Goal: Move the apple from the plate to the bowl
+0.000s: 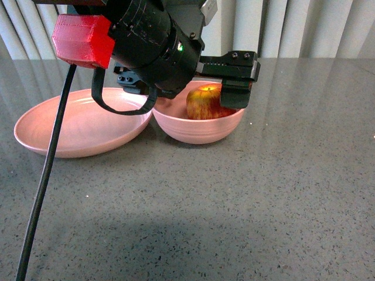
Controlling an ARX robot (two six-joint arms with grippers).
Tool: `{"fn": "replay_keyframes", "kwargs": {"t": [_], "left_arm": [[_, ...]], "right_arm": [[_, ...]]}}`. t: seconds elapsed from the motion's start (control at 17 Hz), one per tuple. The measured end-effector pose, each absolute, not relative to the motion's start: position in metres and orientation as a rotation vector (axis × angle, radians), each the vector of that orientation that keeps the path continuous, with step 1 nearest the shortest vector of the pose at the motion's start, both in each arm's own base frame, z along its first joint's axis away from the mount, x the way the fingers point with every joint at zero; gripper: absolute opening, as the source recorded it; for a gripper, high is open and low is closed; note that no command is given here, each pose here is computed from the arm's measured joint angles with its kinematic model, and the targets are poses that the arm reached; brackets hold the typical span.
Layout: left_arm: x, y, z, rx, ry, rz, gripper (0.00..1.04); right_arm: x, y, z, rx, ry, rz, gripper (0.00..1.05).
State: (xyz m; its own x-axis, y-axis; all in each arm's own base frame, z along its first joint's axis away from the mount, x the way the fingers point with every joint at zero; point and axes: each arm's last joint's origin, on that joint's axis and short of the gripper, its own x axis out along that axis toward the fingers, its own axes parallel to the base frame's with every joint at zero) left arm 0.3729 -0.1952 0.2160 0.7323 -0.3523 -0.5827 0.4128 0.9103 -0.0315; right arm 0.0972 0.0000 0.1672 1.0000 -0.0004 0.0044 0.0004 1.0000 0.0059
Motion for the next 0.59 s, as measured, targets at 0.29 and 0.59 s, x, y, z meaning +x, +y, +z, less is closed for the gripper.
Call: {"fn": "replay_keyframes", "kwargs": {"t": [0.29,0.59], "left_arm": [[0.364,-0.181,0.265,0.058,0.474,-0.411,0.98],[0.338,-0.145,0.351,-0.014,0.163,-0.363,0.98]], "right_arm": [[0.097,0.000,0.167,0.006,-0.004,0.000,0.98],[0.097,0.000,0.167,0.006,-0.004,0.000,0.98]]}}
